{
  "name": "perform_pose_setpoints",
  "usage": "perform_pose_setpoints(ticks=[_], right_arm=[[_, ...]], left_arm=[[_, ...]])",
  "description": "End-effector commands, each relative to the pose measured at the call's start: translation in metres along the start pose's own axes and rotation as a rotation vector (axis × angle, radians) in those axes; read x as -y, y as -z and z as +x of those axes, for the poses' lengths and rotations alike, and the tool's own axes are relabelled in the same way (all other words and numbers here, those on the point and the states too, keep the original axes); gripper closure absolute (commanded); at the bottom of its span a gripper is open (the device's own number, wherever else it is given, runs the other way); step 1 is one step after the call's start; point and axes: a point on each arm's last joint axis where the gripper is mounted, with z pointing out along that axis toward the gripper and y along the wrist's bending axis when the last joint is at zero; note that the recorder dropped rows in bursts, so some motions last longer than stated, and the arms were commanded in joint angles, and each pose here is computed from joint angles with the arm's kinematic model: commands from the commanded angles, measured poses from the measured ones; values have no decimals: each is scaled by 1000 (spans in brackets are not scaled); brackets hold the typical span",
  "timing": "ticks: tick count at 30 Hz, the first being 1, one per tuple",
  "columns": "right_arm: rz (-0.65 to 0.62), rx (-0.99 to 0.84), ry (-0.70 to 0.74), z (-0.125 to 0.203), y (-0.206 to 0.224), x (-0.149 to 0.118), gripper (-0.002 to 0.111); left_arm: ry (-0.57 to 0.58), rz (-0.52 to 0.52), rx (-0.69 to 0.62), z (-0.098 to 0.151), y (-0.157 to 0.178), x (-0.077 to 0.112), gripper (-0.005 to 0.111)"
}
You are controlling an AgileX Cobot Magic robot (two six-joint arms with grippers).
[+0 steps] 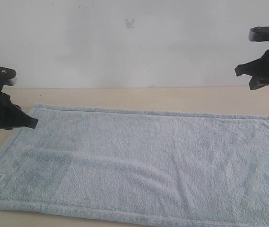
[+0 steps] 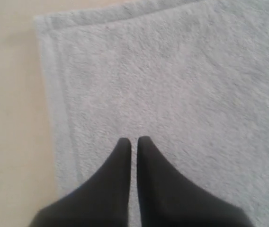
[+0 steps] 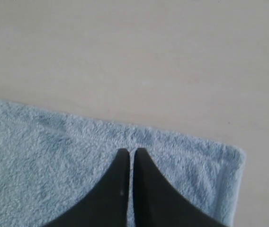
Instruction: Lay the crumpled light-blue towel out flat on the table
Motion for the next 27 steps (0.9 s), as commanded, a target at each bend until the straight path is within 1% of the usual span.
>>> perform_pose_setpoints(ticks=[1, 3, 6, 10, 14, 17, 22, 25, 27], right_arm=[[5, 31, -37, 27, 15, -6, 106], [15, 36, -48, 41, 18, -8, 106], [12, 6, -66, 65, 19, -11, 106], [-10, -12, -120, 92, 18, -18, 106], [16, 61, -131, 111, 19, -29, 106], [32, 115, -102, 116, 23, -43, 106], [-7, 141, -35, 116, 27, -72, 106], [-18, 163, -10, 114, 27, -83, 106], [-16, 179, -26, 113, 28, -84, 106]], left_arm=[[5, -153, 98, -11, -5, -14, 103], [4, -150, 103, -17, -12, -17, 103], [5, -110, 91, -28, -31, -19, 103], [11, -57, 106, -52, -53, -23, 103], [18, -9, 106, -66, -73, -25, 103], [15, 27, 85, -67, -86, -24, 103], [10, 11, 74, -62, -105, -27, 103], [12, 10, 68, -60, -113, -27, 103], [14, 6, 59, -56, -119, -28, 103]])
